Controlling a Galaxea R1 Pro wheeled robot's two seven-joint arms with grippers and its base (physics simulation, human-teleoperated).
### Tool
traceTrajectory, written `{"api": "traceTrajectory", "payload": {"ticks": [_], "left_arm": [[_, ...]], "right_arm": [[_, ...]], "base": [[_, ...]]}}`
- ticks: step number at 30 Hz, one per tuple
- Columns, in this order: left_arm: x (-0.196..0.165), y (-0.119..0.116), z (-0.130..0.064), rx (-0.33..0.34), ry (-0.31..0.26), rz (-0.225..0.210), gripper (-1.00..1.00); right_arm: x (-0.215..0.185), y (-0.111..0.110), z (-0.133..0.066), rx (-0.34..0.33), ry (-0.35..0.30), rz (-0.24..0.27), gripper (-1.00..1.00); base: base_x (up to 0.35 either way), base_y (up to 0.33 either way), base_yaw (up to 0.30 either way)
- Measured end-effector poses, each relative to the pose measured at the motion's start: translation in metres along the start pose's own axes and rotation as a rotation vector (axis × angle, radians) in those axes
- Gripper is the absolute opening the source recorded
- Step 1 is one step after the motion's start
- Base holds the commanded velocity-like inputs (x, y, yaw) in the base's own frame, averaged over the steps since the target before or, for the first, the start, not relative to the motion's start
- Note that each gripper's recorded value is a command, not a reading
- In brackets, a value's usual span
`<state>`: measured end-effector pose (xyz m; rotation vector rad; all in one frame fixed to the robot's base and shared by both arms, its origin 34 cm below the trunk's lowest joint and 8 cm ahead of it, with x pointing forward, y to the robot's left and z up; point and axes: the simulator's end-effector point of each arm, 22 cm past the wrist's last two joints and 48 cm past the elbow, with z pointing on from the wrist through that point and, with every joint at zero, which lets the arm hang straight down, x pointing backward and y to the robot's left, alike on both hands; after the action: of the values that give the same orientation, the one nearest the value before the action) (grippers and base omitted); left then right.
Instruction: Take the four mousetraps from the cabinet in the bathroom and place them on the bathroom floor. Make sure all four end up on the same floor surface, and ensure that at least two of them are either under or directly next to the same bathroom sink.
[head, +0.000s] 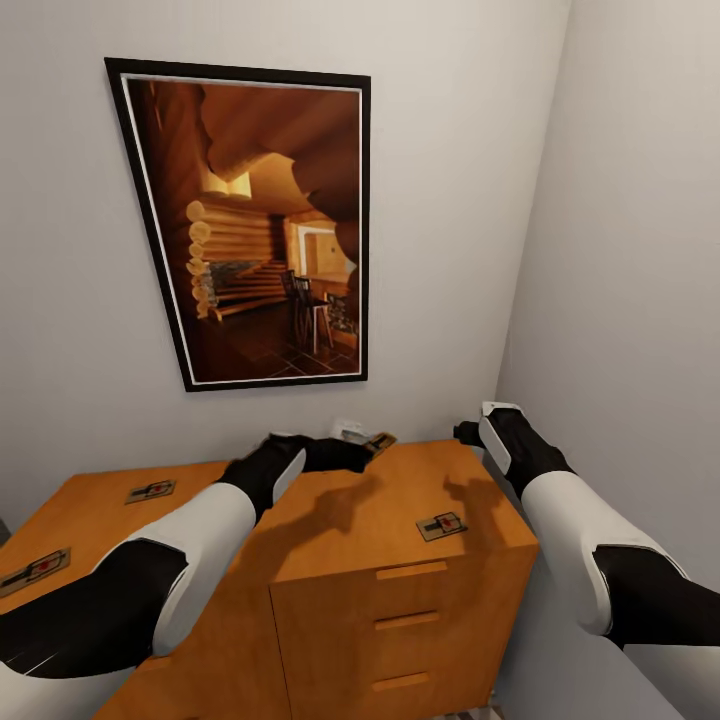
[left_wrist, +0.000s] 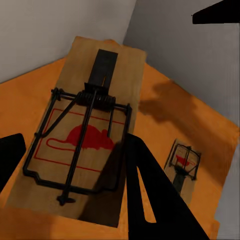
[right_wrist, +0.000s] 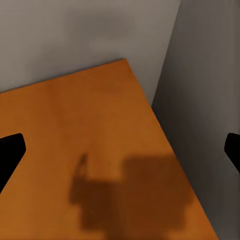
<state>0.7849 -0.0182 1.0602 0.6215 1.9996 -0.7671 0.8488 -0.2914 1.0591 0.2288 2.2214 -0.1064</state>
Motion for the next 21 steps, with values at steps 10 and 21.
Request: {"api": "traceTrajectory", "payload": {"ticks": [10,21], "left_arm": [[-0.002,-0.001,-0.014,0.078,-0.005,0.01,-1.0],[0.004,0.044,-0.058,0.098,-0.001,-0.005,-1.0]], "right_arm": [[0.001,0.0,0.0,0.0,0.002,0.0,1.0],[0.001,-0.001,0.001,0.001,0.002,0.002,1.0]], "base": [[0.0,0.0,0.0],[0.0,0.0,0.0]]}}
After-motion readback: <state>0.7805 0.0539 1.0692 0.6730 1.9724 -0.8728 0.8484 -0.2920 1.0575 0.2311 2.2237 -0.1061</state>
